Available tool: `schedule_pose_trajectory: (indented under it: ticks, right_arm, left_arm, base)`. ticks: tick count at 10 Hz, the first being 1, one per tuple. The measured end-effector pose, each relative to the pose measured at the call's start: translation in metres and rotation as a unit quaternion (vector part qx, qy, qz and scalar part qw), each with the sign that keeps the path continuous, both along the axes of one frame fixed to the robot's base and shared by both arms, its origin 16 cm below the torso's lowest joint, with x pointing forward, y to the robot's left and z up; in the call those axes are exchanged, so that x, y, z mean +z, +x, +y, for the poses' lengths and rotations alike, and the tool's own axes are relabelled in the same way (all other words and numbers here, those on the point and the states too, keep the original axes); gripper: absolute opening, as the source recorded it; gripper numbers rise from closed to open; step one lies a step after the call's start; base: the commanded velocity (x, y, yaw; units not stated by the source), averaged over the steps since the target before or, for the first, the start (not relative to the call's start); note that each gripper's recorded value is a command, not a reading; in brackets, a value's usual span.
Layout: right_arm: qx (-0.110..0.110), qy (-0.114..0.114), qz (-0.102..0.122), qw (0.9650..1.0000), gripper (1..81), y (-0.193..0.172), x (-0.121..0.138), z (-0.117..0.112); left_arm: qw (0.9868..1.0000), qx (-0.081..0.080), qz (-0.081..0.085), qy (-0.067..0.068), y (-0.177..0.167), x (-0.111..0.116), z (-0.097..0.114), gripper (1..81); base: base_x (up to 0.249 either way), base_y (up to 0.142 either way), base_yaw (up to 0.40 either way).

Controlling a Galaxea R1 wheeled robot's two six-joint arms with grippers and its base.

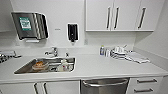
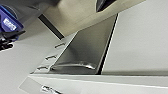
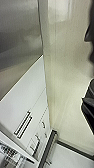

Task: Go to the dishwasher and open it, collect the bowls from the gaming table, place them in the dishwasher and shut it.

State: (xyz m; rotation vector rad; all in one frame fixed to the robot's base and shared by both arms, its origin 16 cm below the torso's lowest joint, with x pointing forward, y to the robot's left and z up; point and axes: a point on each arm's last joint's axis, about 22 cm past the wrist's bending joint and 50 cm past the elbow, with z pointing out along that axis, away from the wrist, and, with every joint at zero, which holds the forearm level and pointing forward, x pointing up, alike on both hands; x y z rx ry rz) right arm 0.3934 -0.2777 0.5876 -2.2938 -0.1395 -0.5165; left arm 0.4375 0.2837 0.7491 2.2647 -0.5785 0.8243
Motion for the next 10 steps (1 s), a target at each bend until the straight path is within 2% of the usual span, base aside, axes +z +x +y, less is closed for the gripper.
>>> schedule_pose_trajectory:
  ticks: [1,5,7,10]
  right_arm:
    - [0.005,0.0,0.003,1.0,81.1,0.001,-0.005,0.001]
    - [0.018,-0.001,0.029,0.9994,81.1,0.02,-0.04,0.003]
    - [0.025,0.009,0.028,0.9993,81.1,0.029,-0.031,0.013]
    - [0.026,0.022,0.014,0.9993,81.1,0.06,0.0,0.025]
  left_arm:
    - [1.0,-0.007,0.001,-0.002,-0.005,-0.003,-0.005,81.1]
    - [0.9992,-0.009,0.039,-0.001,0.004,-0.057,-0.005,81.1]
    - [0.9992,0.001,0.04,0.004,0.01,-0.064,0.003,81.1]
    - [0.9992,0.005,0.04,0.007,0.012,-0.066,0.007,81.1]
  base:
    - [0.0,0.0,0.0]
    - [0.0,0.0,0.0]
    - [0.0,0.0,0.0]
    - [0.0,0.0,0.0]
